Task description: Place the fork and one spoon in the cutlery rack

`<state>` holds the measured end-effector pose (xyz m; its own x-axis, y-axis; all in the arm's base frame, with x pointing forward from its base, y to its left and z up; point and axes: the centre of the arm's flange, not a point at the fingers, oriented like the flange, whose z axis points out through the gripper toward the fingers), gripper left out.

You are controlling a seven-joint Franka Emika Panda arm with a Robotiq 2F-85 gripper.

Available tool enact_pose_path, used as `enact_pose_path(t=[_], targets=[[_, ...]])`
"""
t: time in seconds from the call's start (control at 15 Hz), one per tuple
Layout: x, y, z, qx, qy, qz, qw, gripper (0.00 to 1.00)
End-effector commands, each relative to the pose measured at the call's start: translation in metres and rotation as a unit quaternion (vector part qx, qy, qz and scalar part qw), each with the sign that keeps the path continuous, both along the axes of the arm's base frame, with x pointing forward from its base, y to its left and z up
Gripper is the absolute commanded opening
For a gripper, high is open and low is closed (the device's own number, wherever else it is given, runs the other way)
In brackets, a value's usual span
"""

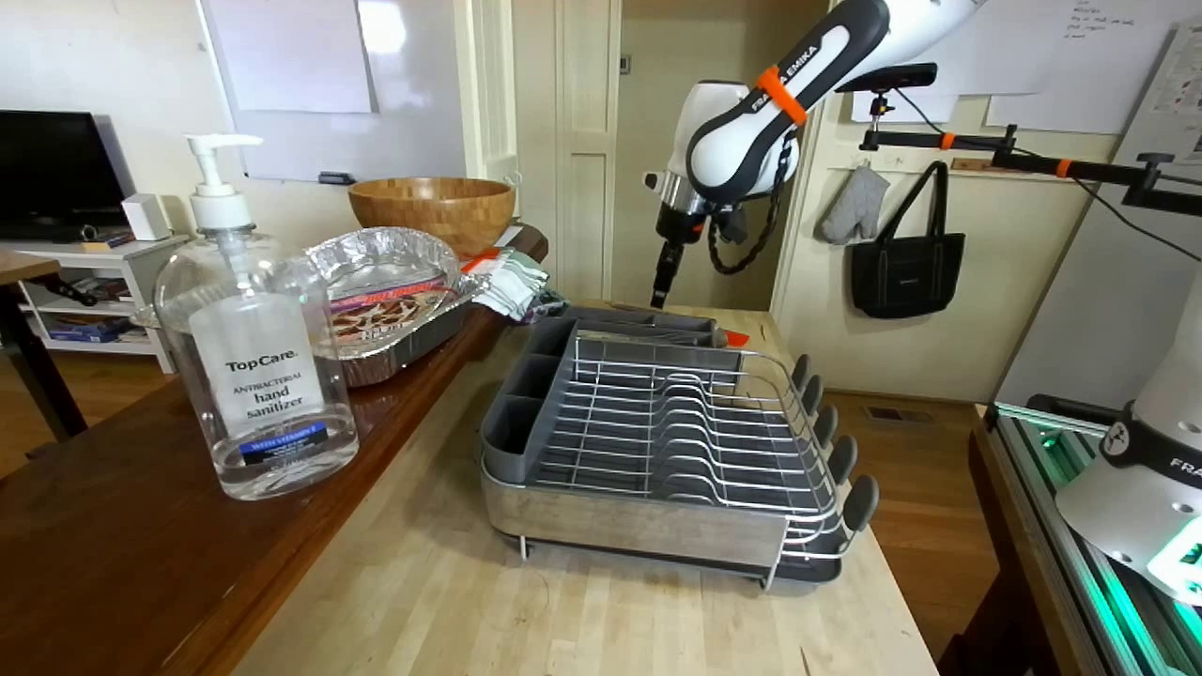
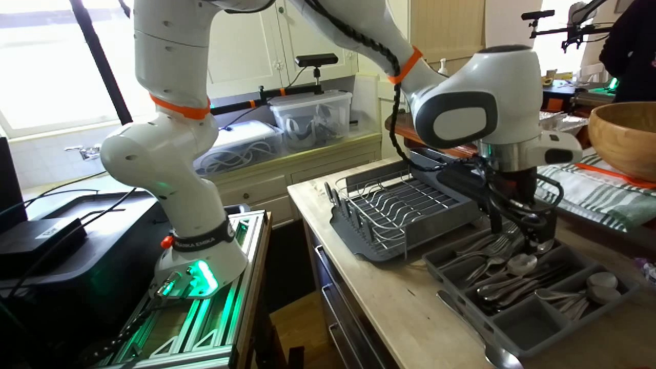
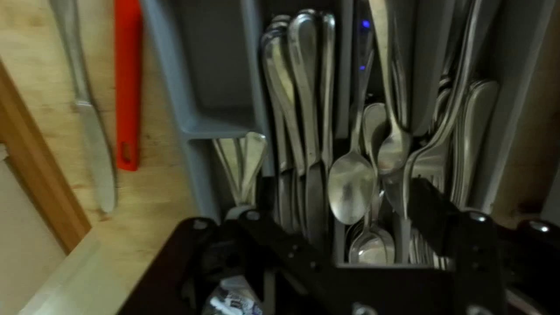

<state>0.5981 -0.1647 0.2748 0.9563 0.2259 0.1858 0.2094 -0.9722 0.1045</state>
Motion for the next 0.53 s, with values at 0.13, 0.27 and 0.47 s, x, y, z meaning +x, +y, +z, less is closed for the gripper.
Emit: enact_pose_path(t=[0.13, 0.27, 0.47], targets=[[-0.058, -0.054, 0.063, -0.032, 0.032, -0.064, 0.9969, 1.00], [-0.072, -0.061, 0.065, -0.008, 0.042, -0.052, 0.9978, 1.00], [-0.080, -0.044, 0.050, 0.021, 0.063, -0.013, 0.9977, 0.99]])
